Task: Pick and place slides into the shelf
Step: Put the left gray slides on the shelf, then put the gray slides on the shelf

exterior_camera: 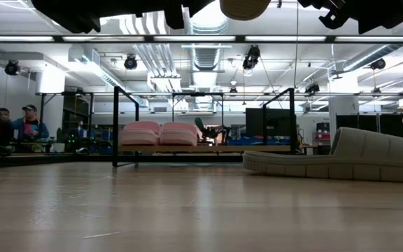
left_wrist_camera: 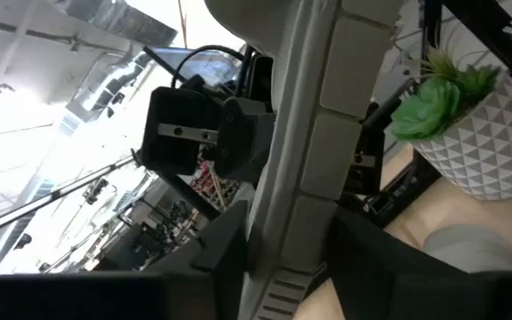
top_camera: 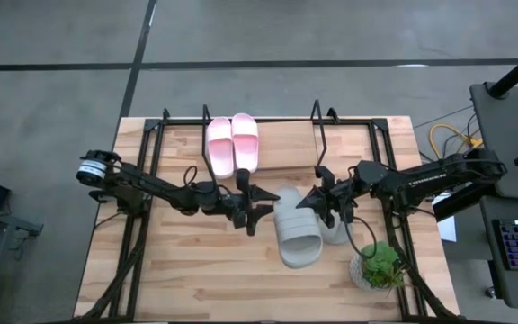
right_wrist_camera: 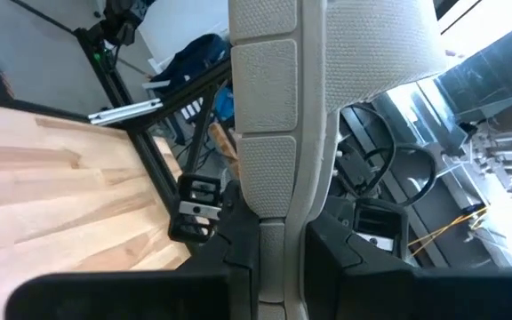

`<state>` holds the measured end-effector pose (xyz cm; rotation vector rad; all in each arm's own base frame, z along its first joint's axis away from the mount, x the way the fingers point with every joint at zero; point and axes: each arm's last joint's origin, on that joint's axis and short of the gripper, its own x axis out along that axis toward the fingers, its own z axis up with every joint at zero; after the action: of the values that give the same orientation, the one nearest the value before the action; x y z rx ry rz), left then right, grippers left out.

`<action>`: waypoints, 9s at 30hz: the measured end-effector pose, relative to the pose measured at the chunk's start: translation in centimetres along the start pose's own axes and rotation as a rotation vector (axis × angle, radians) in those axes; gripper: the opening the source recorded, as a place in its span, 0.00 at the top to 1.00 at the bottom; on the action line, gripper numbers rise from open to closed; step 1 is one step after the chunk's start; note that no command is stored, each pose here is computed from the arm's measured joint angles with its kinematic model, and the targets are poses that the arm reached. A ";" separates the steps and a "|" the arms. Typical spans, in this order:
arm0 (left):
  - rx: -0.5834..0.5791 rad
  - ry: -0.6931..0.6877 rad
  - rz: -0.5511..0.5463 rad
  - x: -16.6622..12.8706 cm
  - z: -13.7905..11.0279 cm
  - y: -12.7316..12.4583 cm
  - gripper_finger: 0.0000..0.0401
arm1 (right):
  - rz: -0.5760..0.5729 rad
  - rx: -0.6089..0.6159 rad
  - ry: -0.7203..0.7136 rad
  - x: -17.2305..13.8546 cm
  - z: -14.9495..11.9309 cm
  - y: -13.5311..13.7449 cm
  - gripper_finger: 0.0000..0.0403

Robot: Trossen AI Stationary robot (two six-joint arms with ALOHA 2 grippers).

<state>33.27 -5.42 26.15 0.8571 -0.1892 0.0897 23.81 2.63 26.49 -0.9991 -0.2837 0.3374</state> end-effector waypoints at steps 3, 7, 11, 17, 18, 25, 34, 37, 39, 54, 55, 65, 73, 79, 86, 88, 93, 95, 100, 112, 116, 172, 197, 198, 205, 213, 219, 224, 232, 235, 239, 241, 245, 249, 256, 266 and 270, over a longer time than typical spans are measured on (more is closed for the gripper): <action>0.000 -0.005 0.008 0.3 0.0 0.1 0.77 | -0.006 0.007 -0.007 0.0 0.1 -0.1 0.90; 0.002 -0.001 0.008 0.3 -0.2 0.3 0.85 | -0.008 0.012 -0.003 0.0 0.1 -0.1 0.90; 0.003 0.009 0.012 0.2 -0.3 0.4 0.88 | -0.010 0.013 0.002 0.0 0.0 -0.1 0.90; 0.029 0.072 0.049 0.0 -0.5 0.5 0.89 | -0.048 0.081 0.062 0.0 -0.1 -0.2 0.72; 0.045 0.101 0.064 -0.1 -0.7 0.5 0.89 | -0.074 0.092 0.103 0.0 -0.3 -0.3 0.69; 0.119 0.228 0.141 -0.9 -1.2 0.8 0.89 | -0.209 0.104 0.290 -0.3 -0.7 -0.6 0.57; 0.139 0.264 0.180 -3.1 -0.9 1.9 0.89 | -0.212 0.106 0.310 -0.3 -0.8 -0.6 0.56; 0.139 0.265 0.177 -4.3 -0.6 2.6 0.90 | -0.213 0.108 0.311 -0.4 -0.7 -0.7 0.56; 0.147 0.285 0.159 -5.4 -0.6 2.9 0.90 | -0.208 0.114 0.311 -0.5 -0.6 -0.7 0.56; 0.103 0.385 0.238 -11.4 -1.2 4.5 0.90 | -0.158 0.176 0.320 -2.9 2.8 -0.6 0.56; 0.104 0.414 0.247 -11.5 -1.4 4.5 0.90 | -0.152 0.165 0.306 -2.9 3.1 -0.5 0.56; 0.118 0.575 0.268 -10.7 -2.9 3.0 0.90 | -0.172 0.031 0.548 -1.6 5.0 -0.7 0.56; 0.129 0.633 0.251 -9.9 -3.6 2.2 0.90 | -0.098 -0.068 0.739 1.1 5.8 -1.7 0.56; 0.143 0.664 0.248 -9.6 -4.0 1.8 0.90 | -0.029 -0.086 0.787 2.9 6.5 -3.2 0.56; 0.139 0.661 0.249 -9.6 -4.0 1.9 0.90 | 0.050 -0.074 0.848 4.6 7.0 -4.3 0.56; 0.138 0.657 0.254 -9.6 -3.8 2.1 0.90 | 0.081 -0.059 0.880 5.0 6.9 -4.5 0.56; 0.132 0.638 0.251 -9.6 -3.6 2.2 0.90 | 0.107 -0.042 0.936 6.2 6.0 -4.8 0.56; 0.131 0.637 0.250 -9.6 -3.7 2.2 0.90 | 0.099 -0.040 0.939 6.6 5.9 -4.9 0.56; 0.131 0.636 0.248 -9.6 -3.7 2.2 0.90 | 0.084 -0.091 0.985 7.0 5.7 -5.1 0.65; 0.125 0.634 0.257 -9.6 -3.6 2.3 0.89 | 0.061 -0.077 1.000 6.9 5.7 -5.2 0.94; 0.094 0.620 0.279 -9.6 -3.5 2.4 0.83 | 0.002 -0.036 1.027 6.9 5.7 -5.2 0.94; -0.286 0.576 0.588 -14.6 -2.3 5.6 0.62 | -0.329 -0.036 1.757 6.1 -9.6 3.8 0.95; -0.267 0.603 0.572 -14.8 -2.8 5.0 0.62 | -0.279 0.099 1.849 3.7 -10.7 4.4 0.95; -0.266 0.604 0.571 -14.8 -2.8 5.0 0.62 | -0.279 0.102 1.849 3.7 -10.7 4.4 0.95; -0.264 0.607 0.568 -15.0 -3.1 4.7 0.62 | -0.191 0.180 1.833 3.9 -10.8 4.5 0.89; -0.264 0.607 0.568 -15.0 -3.1 4.7 0.62 | -0.136 0.269 1.816 3.9 -11.0 4.7 0.76; -0.265 0.607 0.568 -15.0 -3.1 4.7 0.62 | -0.057 0.388 1.780 4.1 -11.0 4.8 0.69; -0.265 0.607 0.568 -15.0 -3.1 4.7 0.62 | -0.002 0.465 1.759 4.1 -11.0 4.9 0.61; -0.265 0.607 0.568 -15.0 -3.1 4.7 0.62 | 0.028 0.479 1.796 4.2 -10.4 3.9 0.50; -0.265 0.607 0.568 -15.0 -3.1 4.7 0.62 | 0.010 0.500 1.828 4.4 -9.7 2.7 0.48; -0.266 0.607 0.568 -15.0 -3.1 4.7 0.62 | -0.036 0.542 1.861 4.8 -8.7 1.1 0.47; -0.267 0.606 0.568 -15.0 -3.1 4.7 0.62 | -0.027 0.537 1.869 4.8 -8.0 0.6 0.47; -0.285 0.603 0.570 -15.0 -3.1 4.6 0.62 | -0.014 0.525 1.829 4.9 -6.4 0.1 0.49; -0.281 0.605 0.563 -15.0 -3.2 4.5 0.62 | 0.028 0.476 1.740 4.5 -3.6 -0.2 0.51; -0.275 0.613 0.556 -15.1 -3.4 4.3 0.62 | 0.012 0.546 1.432 2.5 3.2 -1.3 0.57; -0.273 0.615 0.554 -15.0 -3.5 4.2 0.62 | 0.237 0.925 1.028 -2.9 8.5 0.3 0.59; -0.274 0.616 0.554 -15.0 -3.5 4.2 0.62 | 0.364 0.940 1.028 -4.3 8.1 2.2 0.57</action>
<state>18.37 -0.08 24.01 0.4535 0.1442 0.8173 16.42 8.25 28.40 -0.1815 0.9345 0.2029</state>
